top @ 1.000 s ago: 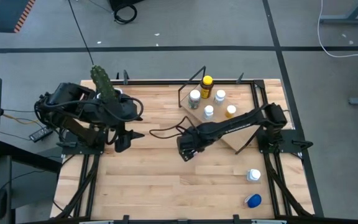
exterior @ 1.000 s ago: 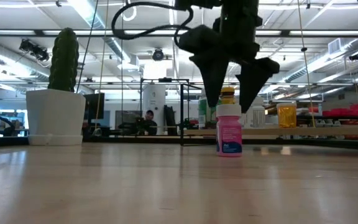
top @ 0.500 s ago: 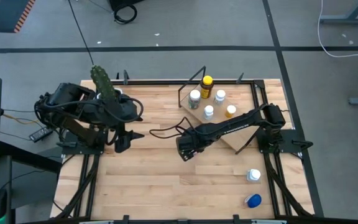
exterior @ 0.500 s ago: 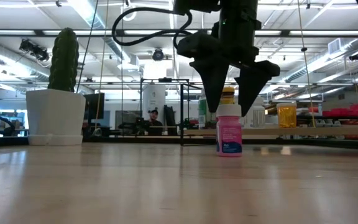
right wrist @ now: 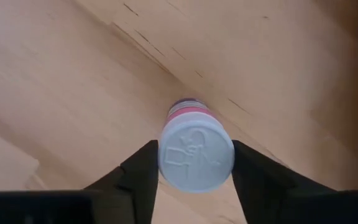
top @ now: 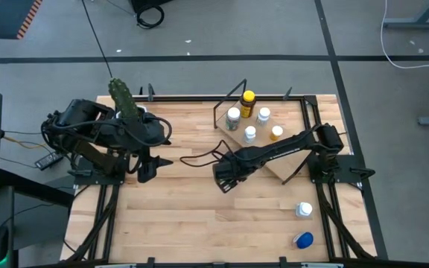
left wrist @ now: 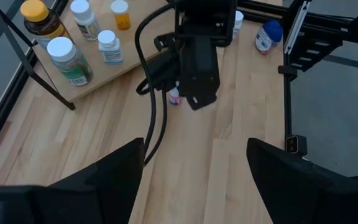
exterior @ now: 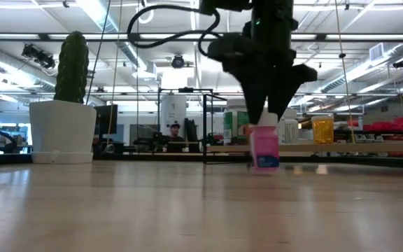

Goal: Pick and place medicine bottles onto shelf by color
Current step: Put the pink medicine bottle on the shelf

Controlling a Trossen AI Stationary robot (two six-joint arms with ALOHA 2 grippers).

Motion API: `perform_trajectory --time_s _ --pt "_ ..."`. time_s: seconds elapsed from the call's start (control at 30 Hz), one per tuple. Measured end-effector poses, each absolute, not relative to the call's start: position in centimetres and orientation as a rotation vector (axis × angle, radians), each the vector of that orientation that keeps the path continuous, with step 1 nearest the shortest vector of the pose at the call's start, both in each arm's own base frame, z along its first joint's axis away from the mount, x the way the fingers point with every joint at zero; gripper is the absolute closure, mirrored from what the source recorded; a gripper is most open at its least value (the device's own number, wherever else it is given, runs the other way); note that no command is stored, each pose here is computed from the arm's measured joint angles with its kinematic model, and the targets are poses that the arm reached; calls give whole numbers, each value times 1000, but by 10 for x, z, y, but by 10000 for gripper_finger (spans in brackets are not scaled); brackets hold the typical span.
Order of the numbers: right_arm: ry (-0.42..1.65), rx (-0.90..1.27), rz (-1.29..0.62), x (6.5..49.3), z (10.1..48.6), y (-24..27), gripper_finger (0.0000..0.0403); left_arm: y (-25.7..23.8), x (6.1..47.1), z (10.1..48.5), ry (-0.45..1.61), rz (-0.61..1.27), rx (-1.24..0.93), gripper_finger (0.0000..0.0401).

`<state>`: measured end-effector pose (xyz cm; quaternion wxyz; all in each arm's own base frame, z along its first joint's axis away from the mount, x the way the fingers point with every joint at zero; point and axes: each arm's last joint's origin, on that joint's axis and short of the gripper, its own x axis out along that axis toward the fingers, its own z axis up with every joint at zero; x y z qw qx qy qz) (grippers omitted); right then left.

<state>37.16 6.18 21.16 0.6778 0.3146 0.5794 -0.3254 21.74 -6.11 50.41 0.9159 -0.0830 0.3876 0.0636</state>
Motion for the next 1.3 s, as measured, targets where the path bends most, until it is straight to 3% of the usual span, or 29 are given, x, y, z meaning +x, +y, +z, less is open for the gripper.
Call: perform_trajectory --time_s 0.3,0.47,0.7,1.07,1.3 --pt "1226 637 -686 332 278 48 221 -61 218 504 799 128 -163 113" --pt "1233 557 -777 307 299 30 218 -61 218 504 796 134 -159 113" --pt "1198 554 -744 291 284 11 219 -61 218 504 793 144 -161 113" --pt "1109 611 -876 232 271 0 219 -61 218 504 793 146 -168 113" --pt "1084 651 -879 236 258 -5 219 -59 218 504 792 155 -171 113"
